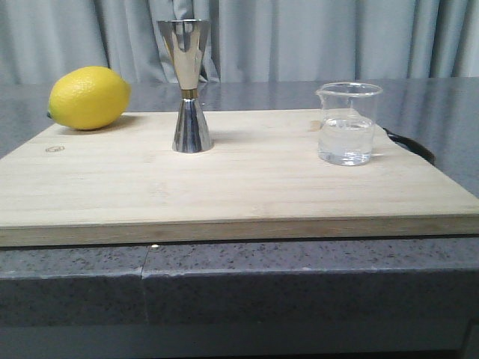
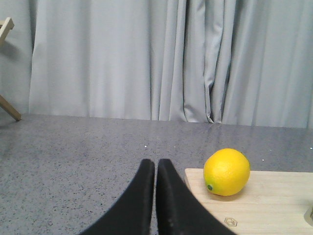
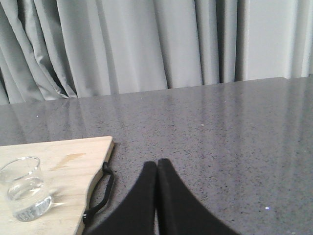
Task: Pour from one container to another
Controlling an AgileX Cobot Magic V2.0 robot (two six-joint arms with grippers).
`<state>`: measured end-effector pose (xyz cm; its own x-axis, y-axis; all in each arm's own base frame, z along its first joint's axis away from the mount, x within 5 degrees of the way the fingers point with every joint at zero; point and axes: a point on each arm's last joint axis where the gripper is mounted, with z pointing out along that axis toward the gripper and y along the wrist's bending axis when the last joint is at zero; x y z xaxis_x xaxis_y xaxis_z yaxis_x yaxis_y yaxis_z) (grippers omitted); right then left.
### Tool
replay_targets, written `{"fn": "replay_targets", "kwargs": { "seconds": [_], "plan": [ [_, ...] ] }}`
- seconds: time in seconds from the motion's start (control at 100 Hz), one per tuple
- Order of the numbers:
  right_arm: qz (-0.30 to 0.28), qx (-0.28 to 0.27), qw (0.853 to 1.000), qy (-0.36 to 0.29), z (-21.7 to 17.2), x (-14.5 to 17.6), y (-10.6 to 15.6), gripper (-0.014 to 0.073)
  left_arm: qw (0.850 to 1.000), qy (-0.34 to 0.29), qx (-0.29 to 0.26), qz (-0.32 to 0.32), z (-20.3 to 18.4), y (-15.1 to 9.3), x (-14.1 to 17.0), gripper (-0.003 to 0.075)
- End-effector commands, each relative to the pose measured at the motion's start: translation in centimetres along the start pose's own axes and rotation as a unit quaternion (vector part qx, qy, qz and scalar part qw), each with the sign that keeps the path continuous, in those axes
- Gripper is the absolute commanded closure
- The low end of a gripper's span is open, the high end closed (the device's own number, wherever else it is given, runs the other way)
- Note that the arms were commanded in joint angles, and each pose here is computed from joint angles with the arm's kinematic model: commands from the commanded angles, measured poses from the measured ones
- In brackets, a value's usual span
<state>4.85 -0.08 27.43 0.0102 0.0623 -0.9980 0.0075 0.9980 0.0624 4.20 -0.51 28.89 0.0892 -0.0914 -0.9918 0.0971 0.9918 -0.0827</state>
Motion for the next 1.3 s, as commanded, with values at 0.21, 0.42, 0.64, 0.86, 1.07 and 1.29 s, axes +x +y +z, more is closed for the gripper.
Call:
{"fn": "replay_targets", "kwargs": {
  "seconds": [0.21, 0.42, 0.64, 0.86, 1.07, 1.29],
  "plan": [
    [-0.05, 0.014, 0.999, -0.006, 2.2, -6.2, 0.2, 0.0665, 1.0, 0.027, 0.001, 0.008, 2.6, -0.5, -6.0, 0.0739],
    [-0.05, 0.012, 0.999, -0.016, 2.6, -6.4, 0.2, 0.0665, 1.0, 0.022, -0.002, 0.008, 3.5, -0.4, -6.1, 0.0739],
    [-0.05, 0.011, 0.999, -0.019, 2.6, -6.5, 0.2, 0.0665, 1.0, 0.023, -0.002, 0.008, 3.5, -0.4, -6.1, 0.0739],
    [-0.048, 0.011, 0.999, -0.019, 2.6, -6.5, 0.2, 0.0664, 1.0, 0.022, -0.002, 0.008, 3.5, -0.4, -6.1, 0.0739],
    [-0.045, 0.01, 0.999, -0.019, 2.6, -6.5, 0.2, 0.0382, 1.0, 0.022, -0.005, 0.022, 3.5, -0.4, -6.1, 0.0545],
    [-0.045, 0.01, 0.999, -0.019, 2.6, -6.5, 0.2, 0.0045, 0.999, 0.021, -0.007, 0.029, 3.5, -0.3, -6.1, 0.0073]
  ]
}}
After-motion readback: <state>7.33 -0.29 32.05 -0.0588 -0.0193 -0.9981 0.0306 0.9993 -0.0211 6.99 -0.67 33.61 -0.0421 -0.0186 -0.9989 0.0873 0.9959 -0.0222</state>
